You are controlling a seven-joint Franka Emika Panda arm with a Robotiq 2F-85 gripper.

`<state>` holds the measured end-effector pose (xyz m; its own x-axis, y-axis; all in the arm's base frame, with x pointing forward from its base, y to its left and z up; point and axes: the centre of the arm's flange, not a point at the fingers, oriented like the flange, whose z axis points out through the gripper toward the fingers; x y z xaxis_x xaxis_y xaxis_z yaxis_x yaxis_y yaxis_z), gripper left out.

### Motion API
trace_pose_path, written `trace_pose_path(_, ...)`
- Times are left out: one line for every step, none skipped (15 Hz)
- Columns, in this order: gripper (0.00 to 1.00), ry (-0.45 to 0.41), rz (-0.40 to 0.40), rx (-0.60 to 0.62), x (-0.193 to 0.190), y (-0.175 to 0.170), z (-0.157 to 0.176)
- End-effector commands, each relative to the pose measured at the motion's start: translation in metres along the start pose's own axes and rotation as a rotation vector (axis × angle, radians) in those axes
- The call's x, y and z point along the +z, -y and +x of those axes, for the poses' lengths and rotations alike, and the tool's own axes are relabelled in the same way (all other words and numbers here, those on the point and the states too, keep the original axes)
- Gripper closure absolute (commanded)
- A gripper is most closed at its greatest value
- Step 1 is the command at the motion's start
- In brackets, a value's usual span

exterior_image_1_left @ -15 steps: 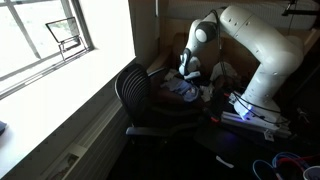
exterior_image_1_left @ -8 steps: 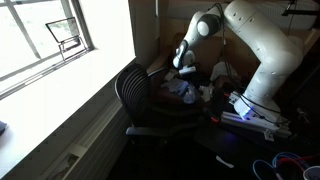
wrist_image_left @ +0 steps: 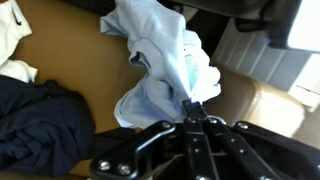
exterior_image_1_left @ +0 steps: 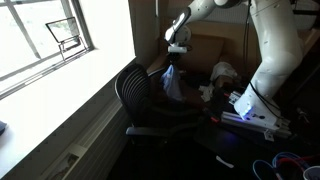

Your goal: Put the blue t shirt on the backrest of the chair

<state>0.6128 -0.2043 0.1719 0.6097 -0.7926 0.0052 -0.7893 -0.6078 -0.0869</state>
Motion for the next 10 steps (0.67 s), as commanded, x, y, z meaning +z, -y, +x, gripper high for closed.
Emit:
trace_pose_path(1.00,-0.003,0.185,0.076,-0.093,0.017,-0.028)
trace_pose_path(1.00,-0.024,0.246,0.071,-0.117,0.024,-0.035)
trace_pose_path(1.00,0.001,0.256,0.028,-0.129,0.021,-0.045)
trace_pose_path(1.00,0.015,0.203,0.004,-0.115,0.014,-0.048)
trace_pose_path(0.99,-0.021,0.215,0.033,-0.114,0.040,-0.027)
trace_pose_path(0.99,-0.012,0.214,0.024,-0.119,0.036,-0.034)
trace_pose_path(0.99,-0.006,0.211,0.021,-0.119,0.031,-0.038)
trace_pose_path(0.99,0.001,0.204,0.019,-0.115,0.027,-0.040)
trace_pose_path(1.00,0.006,0.199,0.018,-0.112,0.025,-0.041)
trace_pose_path(1.00,-0.017,0.241,-0.003,-0.115,0.033,-0.043)
